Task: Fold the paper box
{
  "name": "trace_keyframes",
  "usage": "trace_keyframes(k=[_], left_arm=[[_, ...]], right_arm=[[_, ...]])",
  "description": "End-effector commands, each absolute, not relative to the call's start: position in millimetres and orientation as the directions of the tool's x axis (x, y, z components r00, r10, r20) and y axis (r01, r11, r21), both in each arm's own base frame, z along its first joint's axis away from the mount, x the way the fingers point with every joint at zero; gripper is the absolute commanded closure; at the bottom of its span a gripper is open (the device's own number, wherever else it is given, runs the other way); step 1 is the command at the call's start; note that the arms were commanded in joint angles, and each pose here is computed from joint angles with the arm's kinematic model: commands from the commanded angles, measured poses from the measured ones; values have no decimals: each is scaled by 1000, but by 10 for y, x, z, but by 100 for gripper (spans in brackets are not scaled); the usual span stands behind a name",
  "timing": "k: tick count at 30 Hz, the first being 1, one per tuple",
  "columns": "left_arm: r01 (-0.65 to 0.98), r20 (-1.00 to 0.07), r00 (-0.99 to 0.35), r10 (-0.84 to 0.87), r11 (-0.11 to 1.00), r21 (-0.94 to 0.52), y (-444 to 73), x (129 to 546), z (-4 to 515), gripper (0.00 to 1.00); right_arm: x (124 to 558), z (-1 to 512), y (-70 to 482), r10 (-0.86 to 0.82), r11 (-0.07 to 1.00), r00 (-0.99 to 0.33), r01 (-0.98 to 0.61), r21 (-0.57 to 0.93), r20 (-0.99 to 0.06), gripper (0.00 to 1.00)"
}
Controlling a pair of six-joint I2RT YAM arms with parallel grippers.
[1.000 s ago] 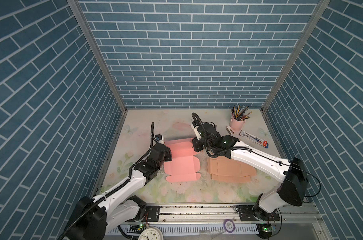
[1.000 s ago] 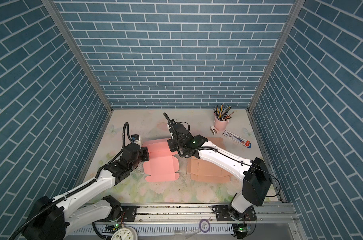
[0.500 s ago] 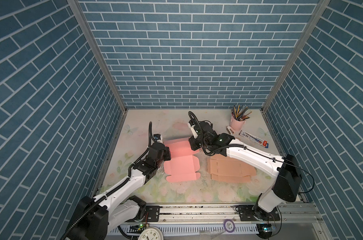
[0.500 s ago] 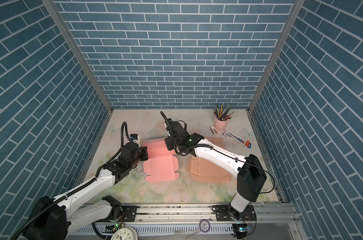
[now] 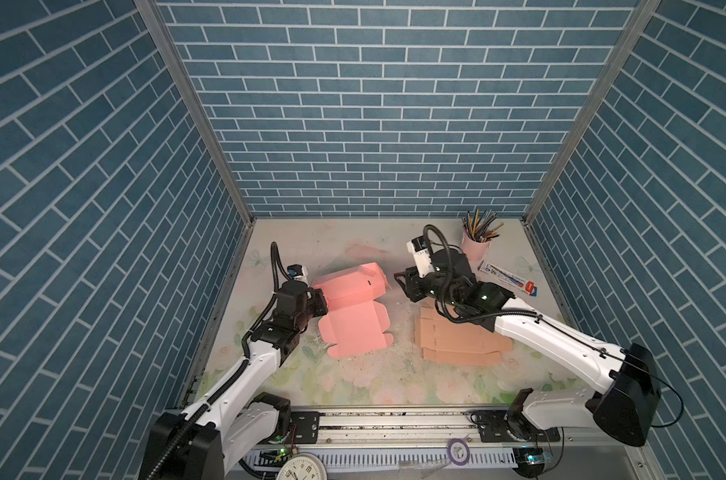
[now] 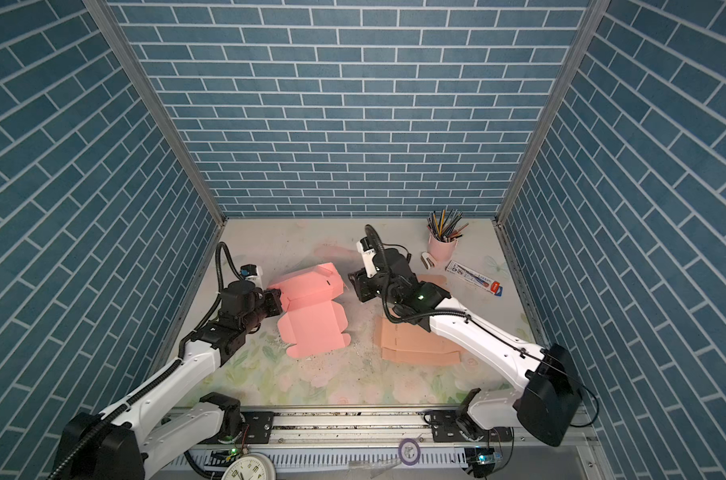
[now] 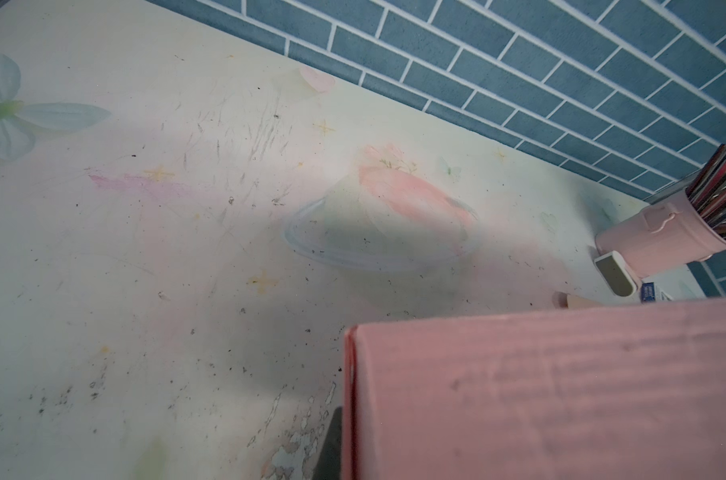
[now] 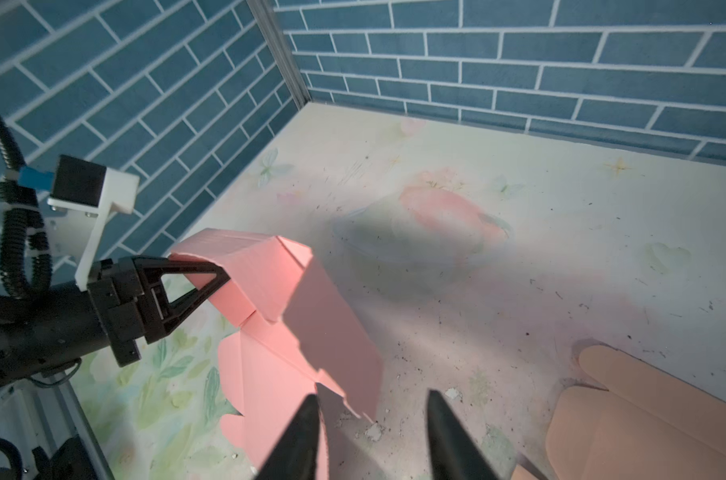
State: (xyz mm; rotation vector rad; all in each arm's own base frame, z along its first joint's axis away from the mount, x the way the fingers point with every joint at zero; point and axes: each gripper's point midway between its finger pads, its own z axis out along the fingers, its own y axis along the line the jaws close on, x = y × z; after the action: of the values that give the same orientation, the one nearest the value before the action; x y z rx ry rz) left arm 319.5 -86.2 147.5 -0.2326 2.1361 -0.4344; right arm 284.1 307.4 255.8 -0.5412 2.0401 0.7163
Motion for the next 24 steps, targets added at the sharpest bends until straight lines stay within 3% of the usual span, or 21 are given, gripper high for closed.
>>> trace_keyframes(k=[1,9,24], left_arm=[[21,-734,-567,-373,884,-466,-885,3183,1601,100],[83,-706,-555,-440,816,-573,-947,3162,1856,100],[215,-723,-534,-438,757,-617,-1113,3112,2173,100]], right_arm=[[2772,2718,3077,-8,653,-484,-665,362,-875,44],[2574,2588,3143,39,499,-403,-785,367,-914,33],[2469,2668,3386,146,301,-351,-875,380,-925,33]])
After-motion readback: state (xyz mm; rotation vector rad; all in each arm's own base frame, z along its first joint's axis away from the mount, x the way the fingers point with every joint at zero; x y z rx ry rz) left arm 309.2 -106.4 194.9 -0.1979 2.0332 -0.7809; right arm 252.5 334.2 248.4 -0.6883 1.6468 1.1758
